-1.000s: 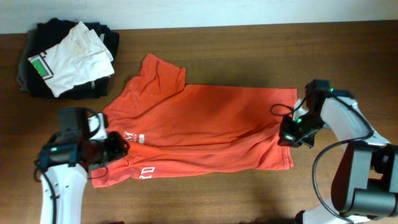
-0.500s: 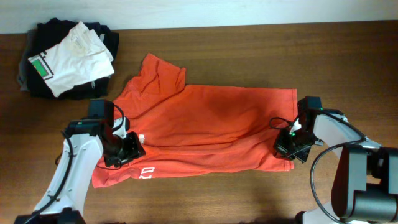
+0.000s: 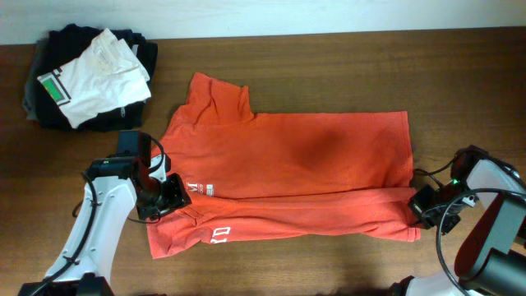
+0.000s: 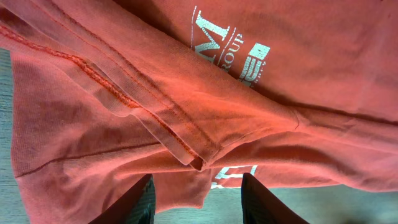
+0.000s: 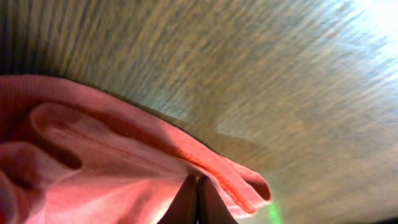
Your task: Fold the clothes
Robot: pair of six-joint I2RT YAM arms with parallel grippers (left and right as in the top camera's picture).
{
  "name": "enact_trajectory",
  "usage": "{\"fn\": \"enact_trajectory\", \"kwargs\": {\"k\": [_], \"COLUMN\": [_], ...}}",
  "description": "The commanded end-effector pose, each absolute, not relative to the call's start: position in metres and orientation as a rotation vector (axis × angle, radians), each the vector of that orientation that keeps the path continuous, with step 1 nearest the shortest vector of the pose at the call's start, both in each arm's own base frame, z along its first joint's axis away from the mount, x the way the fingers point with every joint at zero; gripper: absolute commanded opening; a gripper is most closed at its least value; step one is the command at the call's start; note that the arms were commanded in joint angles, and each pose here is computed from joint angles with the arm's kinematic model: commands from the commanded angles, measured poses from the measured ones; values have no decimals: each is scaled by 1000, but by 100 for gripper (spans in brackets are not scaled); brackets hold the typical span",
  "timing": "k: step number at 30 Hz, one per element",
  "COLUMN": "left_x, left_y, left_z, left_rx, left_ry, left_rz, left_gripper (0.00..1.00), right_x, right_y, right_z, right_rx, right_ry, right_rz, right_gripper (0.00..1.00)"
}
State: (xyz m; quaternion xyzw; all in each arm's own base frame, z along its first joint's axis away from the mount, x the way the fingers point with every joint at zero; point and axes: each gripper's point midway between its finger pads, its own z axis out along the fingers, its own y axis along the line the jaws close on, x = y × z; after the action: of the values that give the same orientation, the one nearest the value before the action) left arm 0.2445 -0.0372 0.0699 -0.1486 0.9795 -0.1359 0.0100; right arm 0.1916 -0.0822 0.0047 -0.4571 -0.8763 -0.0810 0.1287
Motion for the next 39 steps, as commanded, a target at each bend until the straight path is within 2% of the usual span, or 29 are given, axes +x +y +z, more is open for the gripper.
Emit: {"fn": "enact_trajectory", "kwargs": {"k": [1,4,8,9,10,11,12,15,17,20,21,31,33,37,39], "left_x": [248,245,236,234,233,232,231,226,223,225,226,217,219,224,224], "left_y": [-36,-36,-38,-39,-42,-44,-49,-66,-67,-57,-57,-68,-70,-71,-71], "left_z": [72,72,71,71,71,70,70,63,52,41,39,12,10,9,9], "left_rx": [-472,-511,-559,-570,-584,-591,-596,-599,-605,-687,-699,-737,-716,-749,-747], "left_ry": [3049,3058,3092,3095,3100,3104,3112,3144,3161,3162,3164,3229,3221,3196,3194], "left_rz": [-410,-410,-416,-420,-419,-418,-416,-405,-308,-198,-210,-286,-291,-299,-300], "left_gripper": [44,44,44,44,44,44,44,45,71,86,87,86,80,60,58], "right_x": [195,201,208,210,212,215,216,219,222,223,223,230,230,230,230], "right_y": [-89,-82,-67,-62,-57,-52,-48,-37,-30,-24,-23,-22,-22,-22,-22], "right_z": [25,34,40,41,42,43,43,43,43,42,42,41,41,41,41], "right_rx": [-1323,-1258,-1208,-1200,-1189,-1173,-1143,-1048,-996,-950,-938,-911,-911,-896,-896], "right_ry": [-2628,-2698,-2723,-2723,-2724,-2727,-2738,-2771,-2793,-2811,-2816,-2854,-2853,-2859,-2859], "right_rz": [-195,-257,-369,-400,-433,-463,-481,-483,-479,-463,-458,-461,-461,-462,-462], "right_gripper": [4,5,12,23,49,63,69,70,70,71,71,71,72,72,72]}}
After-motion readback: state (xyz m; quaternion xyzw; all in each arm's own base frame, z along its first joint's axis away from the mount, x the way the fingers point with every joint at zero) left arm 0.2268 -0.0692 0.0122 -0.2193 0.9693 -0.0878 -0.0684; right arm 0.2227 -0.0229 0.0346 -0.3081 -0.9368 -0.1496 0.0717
